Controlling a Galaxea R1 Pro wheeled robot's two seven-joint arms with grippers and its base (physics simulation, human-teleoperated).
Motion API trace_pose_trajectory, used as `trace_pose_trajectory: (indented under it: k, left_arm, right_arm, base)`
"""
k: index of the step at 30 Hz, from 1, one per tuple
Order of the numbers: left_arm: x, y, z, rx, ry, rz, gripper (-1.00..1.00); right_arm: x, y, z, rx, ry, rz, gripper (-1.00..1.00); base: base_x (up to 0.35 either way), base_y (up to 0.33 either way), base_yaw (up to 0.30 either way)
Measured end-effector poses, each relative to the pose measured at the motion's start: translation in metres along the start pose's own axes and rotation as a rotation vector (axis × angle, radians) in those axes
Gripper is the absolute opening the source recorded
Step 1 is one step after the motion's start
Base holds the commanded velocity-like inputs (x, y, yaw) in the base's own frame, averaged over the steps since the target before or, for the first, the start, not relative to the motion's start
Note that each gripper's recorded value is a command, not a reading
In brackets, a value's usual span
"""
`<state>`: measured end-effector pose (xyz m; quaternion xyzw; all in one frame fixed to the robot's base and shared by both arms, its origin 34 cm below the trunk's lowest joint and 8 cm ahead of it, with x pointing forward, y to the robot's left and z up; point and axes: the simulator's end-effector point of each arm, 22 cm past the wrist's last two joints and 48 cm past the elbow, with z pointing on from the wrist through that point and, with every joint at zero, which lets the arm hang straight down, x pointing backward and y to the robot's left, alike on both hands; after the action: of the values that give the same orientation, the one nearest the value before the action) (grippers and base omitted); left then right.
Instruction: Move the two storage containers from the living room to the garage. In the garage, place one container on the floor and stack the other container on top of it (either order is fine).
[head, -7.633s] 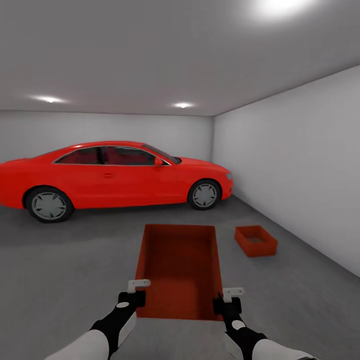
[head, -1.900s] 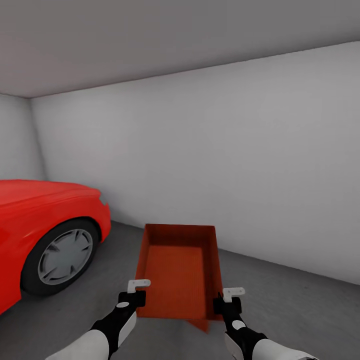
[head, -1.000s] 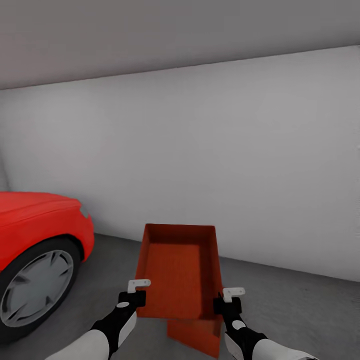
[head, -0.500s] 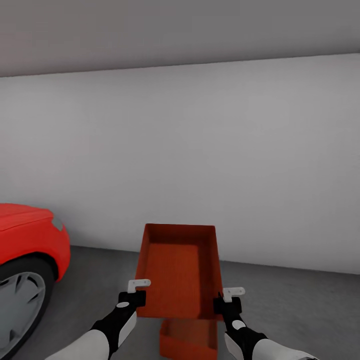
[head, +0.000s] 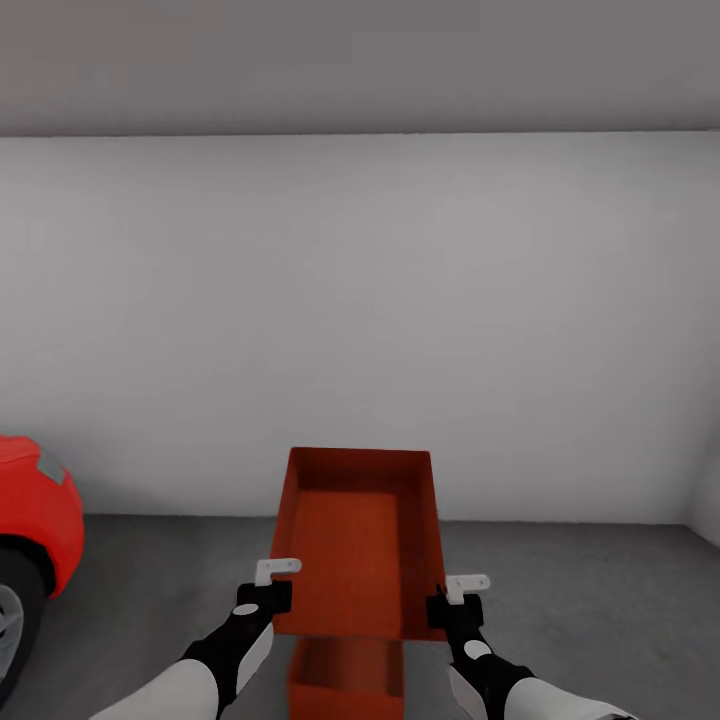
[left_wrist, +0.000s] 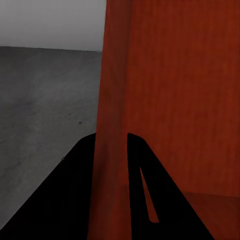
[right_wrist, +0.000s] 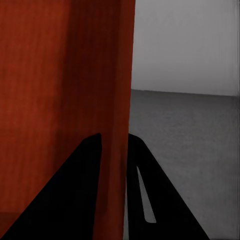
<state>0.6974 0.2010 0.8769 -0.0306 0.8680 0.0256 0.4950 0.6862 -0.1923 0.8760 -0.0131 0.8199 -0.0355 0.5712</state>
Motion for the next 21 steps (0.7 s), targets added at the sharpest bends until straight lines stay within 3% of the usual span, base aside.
trace_pose_trajectory:
  k: [7, 21]
  left_arm:
    - [-0.0019, 0.0002, -0.0013, 0.0, -0.004, -0.001, -1.0]
    - [-0.0026, 0.0002, -0.0017, 0.0, -0.005, -0.001, -1.0]
  right_arm:
    - [-0.0026, -0.0001, -0.0007, -0.001, -0.005, -0.001, -1.0]
    - [-0.003, -0.0001, -0.0011, -0.001, -0.005, -0.001, -1.0]
  base:
    - [0.022, 0.017, -0.235]
    - [0.185, 0.236, -0.015]
